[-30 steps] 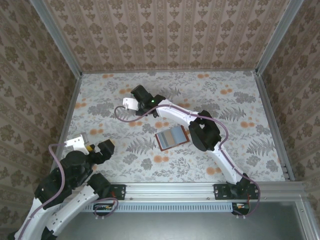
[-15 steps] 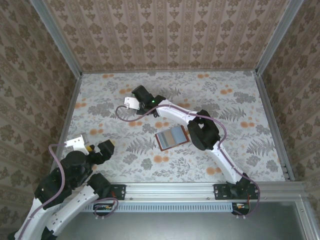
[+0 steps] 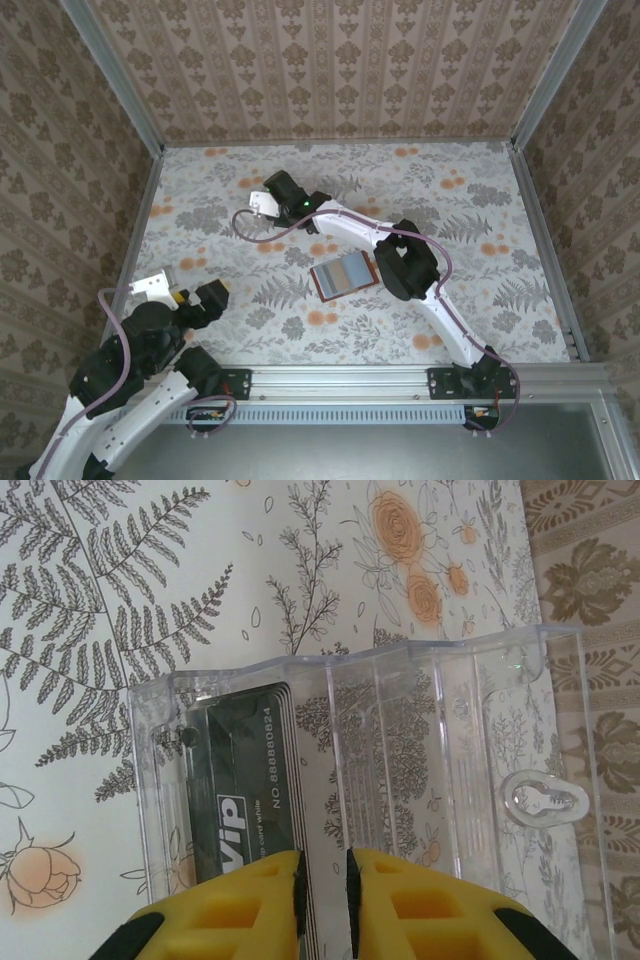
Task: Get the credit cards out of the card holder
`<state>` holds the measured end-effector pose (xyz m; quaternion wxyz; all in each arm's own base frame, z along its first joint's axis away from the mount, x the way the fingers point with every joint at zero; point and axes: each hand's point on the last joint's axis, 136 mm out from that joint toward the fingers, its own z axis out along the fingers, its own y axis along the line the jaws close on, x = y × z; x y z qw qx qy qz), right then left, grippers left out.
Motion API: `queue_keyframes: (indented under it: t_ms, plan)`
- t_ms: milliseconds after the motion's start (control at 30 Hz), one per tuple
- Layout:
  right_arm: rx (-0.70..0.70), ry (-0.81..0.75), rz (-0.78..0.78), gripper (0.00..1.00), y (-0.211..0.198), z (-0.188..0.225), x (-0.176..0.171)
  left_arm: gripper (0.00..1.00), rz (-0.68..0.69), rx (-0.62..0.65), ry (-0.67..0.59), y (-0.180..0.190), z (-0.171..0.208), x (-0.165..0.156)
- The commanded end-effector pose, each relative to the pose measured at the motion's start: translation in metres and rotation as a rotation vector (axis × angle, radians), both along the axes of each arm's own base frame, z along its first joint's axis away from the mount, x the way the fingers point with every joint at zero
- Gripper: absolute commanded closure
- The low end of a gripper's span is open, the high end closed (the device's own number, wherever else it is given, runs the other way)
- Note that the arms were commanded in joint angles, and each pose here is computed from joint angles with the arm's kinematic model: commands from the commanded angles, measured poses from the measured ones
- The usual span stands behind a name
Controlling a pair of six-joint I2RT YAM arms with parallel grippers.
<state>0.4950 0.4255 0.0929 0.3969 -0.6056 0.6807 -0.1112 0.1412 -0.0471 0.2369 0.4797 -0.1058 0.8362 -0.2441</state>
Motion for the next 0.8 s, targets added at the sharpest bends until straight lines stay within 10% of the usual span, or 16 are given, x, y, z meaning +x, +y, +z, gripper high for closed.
queue_keyframes:
  t_ms: [0, 767]
  plan:
    - [0.004, -0.018, -0.036, 0.78, -0.005, 0.003, 0.005, 0.00, 0.011, 0.003, -0.012, 0.003, 0.001, 0.001]
    - [0.545, 0.163, -0.520, 0.85, -0.081, 0.098, -0.061, 0.00, -0.144, -0.036, 0.111, -0.062, -0.034, 0.021]
